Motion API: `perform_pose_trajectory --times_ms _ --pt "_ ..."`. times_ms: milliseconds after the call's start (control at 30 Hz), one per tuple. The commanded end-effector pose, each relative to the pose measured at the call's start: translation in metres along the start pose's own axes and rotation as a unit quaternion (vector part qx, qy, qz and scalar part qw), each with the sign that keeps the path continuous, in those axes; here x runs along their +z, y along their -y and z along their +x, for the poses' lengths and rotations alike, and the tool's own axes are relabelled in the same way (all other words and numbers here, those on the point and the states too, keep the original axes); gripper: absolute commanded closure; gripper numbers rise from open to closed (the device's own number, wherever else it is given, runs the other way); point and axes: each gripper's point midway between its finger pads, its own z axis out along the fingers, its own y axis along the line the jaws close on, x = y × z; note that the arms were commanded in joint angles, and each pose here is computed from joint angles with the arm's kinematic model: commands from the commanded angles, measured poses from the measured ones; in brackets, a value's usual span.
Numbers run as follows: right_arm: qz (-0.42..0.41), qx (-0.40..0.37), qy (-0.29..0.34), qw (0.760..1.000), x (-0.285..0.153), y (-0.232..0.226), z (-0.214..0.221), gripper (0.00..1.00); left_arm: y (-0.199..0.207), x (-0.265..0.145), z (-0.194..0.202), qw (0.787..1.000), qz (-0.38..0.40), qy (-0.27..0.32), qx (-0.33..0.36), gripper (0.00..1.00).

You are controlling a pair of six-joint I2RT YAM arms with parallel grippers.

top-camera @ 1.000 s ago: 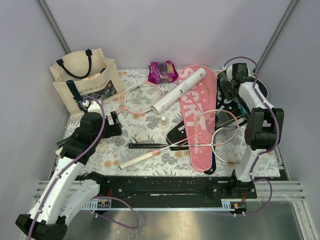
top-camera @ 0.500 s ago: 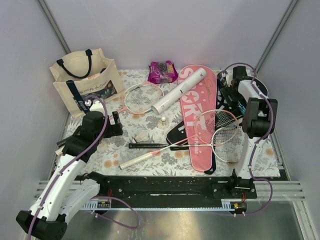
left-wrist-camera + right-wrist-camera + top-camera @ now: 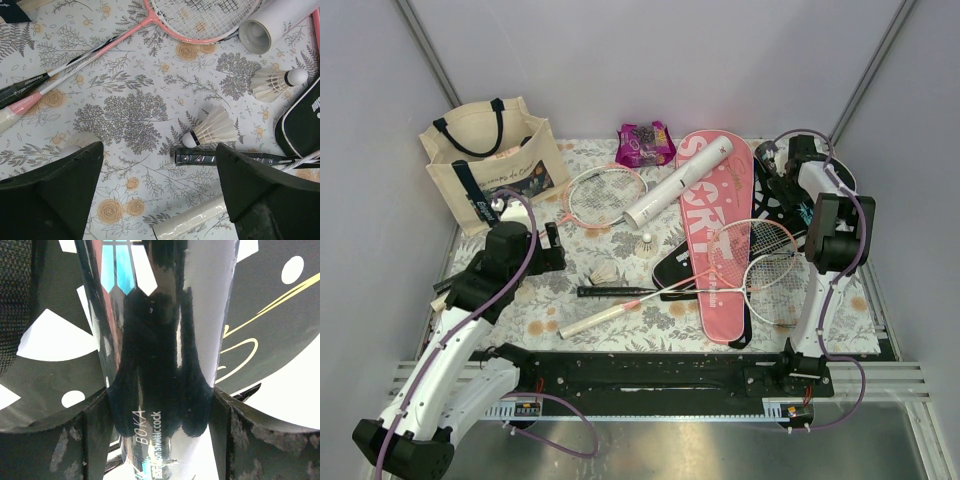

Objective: Pack up the badminton gear
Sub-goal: Open the lid of the shuttle tube.

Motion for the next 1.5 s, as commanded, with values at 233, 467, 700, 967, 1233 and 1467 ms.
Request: perform_pose_trajectory --times_ms 233,467,700,967,1233,1467 --pt "0.024 0.062 0.170 0.983 -0.132 0.039 -0.066 0.39 0.012 -0.012 -0.026 0.997 0.033 0.059 -0.035 0.04" --pt "-0.035 0.017 0.237 0.971 -0.215 -0.026 -0.101 0.38 0.070 -0.028 -0.058 0.978 0.187 0.096 0.003 0.07" --pt "-0.249 0.018 0.332 0.909 -0.327 -0.150 -0.120 0.38 0.121 -0.057 -0.105 0.928 0.316 0.171 0.095 0.11" --pt "-0.492 0.102 0.326 0.801 -0.399 -0.232 -0.102 0.43 0.148 -0.099 -0.099 0.761 0.338 0.349 0.430 0.10" --pt "-0.644 0.133 0.176 0.732 -0.415 -0.284 -0.069 0.47 0.147 -0.071 -0.087 0.632 0.242 0.374 0.634 0.07" --pt "-0.705 0.083 0.109 0.696 -0.431 -0.319 -0.036 0.47 0.160 -0.042 -0.084 0.589 0.223 0.357 0.690 0.07"
